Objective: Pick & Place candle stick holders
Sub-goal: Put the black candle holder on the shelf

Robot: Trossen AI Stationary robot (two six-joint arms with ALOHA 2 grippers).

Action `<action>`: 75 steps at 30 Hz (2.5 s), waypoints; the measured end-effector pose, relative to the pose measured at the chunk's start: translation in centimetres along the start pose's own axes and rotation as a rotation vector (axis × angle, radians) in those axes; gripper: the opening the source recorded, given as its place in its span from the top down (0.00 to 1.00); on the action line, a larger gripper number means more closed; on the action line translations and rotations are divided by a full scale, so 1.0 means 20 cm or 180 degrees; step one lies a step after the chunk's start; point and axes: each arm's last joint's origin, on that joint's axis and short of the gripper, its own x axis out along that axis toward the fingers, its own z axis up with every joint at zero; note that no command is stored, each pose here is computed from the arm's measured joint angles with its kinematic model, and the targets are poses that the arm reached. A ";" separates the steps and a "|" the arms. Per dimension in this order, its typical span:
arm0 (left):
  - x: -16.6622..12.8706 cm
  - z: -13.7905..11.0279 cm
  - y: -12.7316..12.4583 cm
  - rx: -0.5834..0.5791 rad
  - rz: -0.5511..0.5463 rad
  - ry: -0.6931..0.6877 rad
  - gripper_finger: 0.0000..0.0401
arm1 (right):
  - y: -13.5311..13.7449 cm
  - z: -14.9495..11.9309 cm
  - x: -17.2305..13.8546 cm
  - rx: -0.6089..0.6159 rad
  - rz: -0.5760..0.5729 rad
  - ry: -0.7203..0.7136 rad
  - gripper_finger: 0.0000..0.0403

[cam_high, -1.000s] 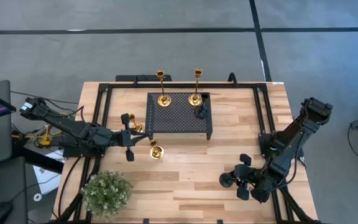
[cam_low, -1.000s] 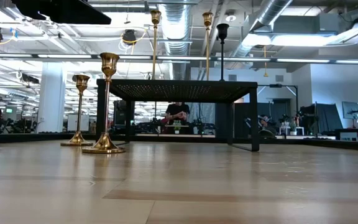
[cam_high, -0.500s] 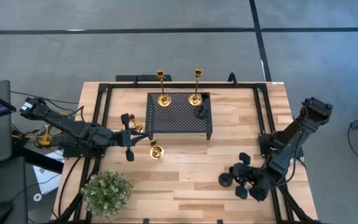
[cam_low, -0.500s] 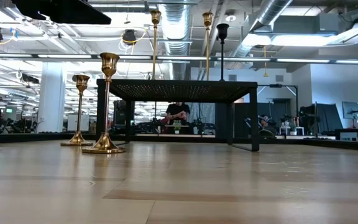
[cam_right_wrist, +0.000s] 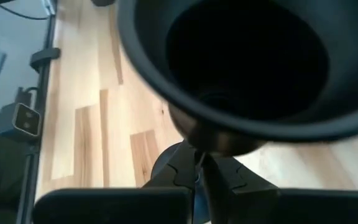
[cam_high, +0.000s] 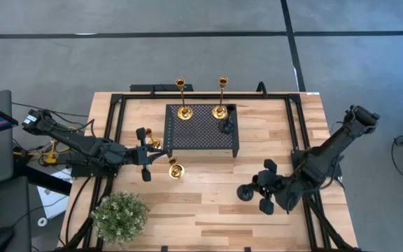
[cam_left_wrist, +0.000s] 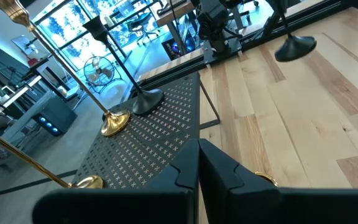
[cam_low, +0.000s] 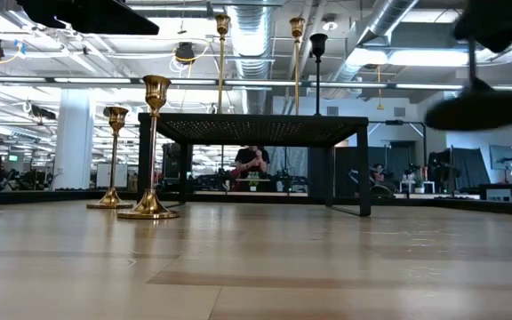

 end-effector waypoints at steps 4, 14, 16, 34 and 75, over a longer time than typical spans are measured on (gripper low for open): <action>0.00 0.00 0.00 0.0012 0.0001 0.0000 0.98 | -0.03 0.10 -0.01 -0.0253 0.0109 0.0019 1.00; 0.00 0.00 0.00 0.0035 0.0002 -0.0001 0.98 | -0.16 0.19 0.07 -0.0220 -0.0118 0.0220 1.00; 0.00 0.00 0.00 0.0036 0.0001 -0.0002 0.98 | -0.19 0.21 0.09 -0.0187 -0.0200 0.0228 1.00; 0.00 0.01 0.00 0.0182 0.0027 -0.0060 0.98 | -0.41 0.40 0.20 0.0376 -0.0065 0.0039 1.00; 0.00 0.02 0.01 0.0112 0.0053 -0.0119 0.98 | -0.68 0.92 0.39 0.0030 -0.0355 -0.0046 1.00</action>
